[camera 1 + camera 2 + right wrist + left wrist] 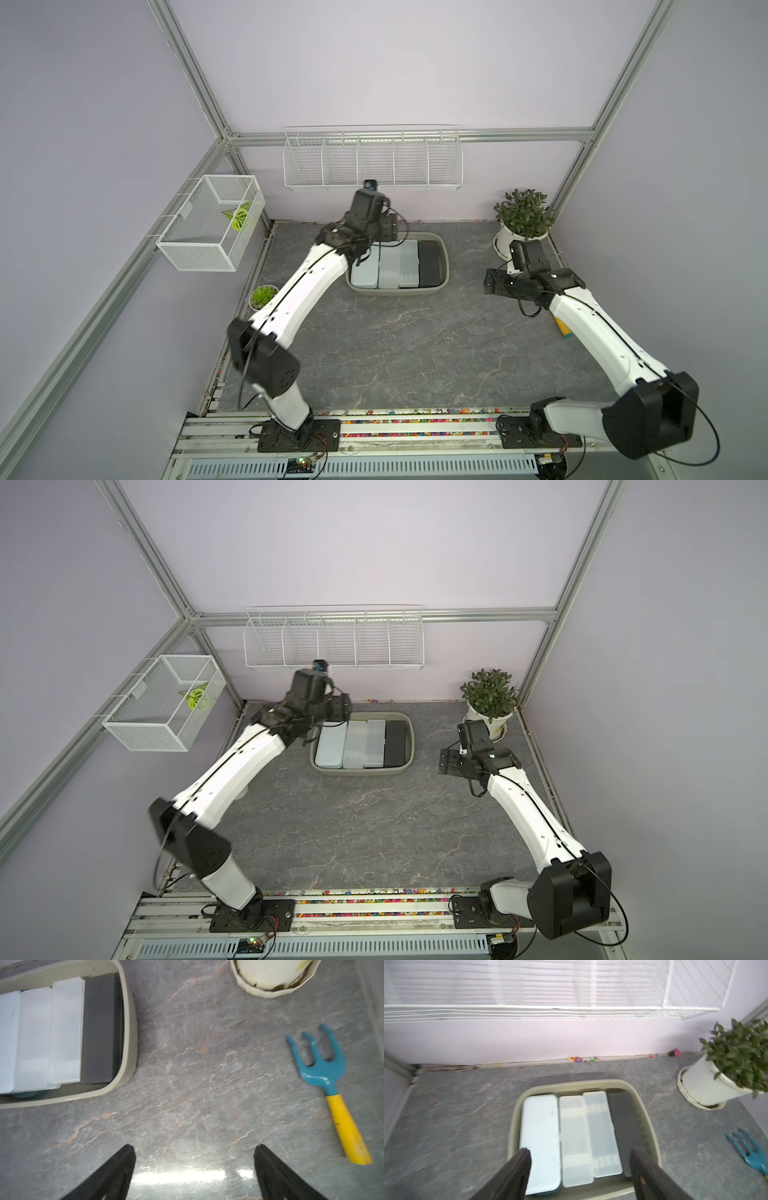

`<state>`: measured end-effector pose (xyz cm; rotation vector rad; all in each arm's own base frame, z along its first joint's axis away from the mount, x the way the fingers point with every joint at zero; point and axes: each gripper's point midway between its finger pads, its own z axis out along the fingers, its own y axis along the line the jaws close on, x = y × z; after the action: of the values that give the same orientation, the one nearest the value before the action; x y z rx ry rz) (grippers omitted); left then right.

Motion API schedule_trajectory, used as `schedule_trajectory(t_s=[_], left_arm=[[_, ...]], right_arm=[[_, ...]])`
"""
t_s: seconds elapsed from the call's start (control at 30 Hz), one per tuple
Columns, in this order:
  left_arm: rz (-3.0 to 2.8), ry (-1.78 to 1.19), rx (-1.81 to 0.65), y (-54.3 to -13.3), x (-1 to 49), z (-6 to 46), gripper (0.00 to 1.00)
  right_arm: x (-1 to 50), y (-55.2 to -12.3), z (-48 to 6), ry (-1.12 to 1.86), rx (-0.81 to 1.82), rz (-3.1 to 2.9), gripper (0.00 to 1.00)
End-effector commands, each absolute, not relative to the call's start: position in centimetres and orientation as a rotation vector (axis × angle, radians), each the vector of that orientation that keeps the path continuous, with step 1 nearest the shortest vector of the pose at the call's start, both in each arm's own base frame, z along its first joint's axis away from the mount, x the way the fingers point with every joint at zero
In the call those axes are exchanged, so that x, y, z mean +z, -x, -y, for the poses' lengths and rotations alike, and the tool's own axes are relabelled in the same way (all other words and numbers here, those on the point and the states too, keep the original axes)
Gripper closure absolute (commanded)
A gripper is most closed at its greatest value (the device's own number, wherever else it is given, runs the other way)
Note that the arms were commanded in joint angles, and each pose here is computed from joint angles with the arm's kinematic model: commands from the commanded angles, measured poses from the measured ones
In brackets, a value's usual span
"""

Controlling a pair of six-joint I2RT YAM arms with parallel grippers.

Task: Put the pencil case into the storage box
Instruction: Place the pencil case at the storage box, then reset both arms

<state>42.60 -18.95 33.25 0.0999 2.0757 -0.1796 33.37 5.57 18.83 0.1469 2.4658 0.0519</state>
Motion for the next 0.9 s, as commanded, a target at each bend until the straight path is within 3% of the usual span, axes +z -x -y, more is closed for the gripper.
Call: schedule_trajectory(t_s=[0.0, 0.17, 0.33, 0.57, 0.87], left_arm=[[-2.017, 0.022, -0.009, -42.3, 31.4, 11.8, 0.14], [-1.938, 0.144, 0.075, -40.3, 28.6, 3.6, 0.06], [-1.851, 0.235, 0.164, -39.9, 25.0, -0.7, 0.00], [-1.848, 0.295, 0.239, -40.7, 20.0, -3.4, 0.00], [-1.883, 0.303, 0.142, -41.0, 12.7, -3.9, 0.00]], right_arm=[[20.1, -34.8, -2.0, -0.121, -0.193, -2.253, 0.03], [19.5, -35.9, 0.9, -0.151, -0.282, -2.071, 0.03], [16.5, -38.0, 1.5, -0.183, -0.260, -1.993, 0.03], [10.7, -39.4, 1.8, -0.145, -0.298, -2.023, 0.02], [9.5, -39.4, 2.3, -0.150, -0.184, -1.966, 0.02]])
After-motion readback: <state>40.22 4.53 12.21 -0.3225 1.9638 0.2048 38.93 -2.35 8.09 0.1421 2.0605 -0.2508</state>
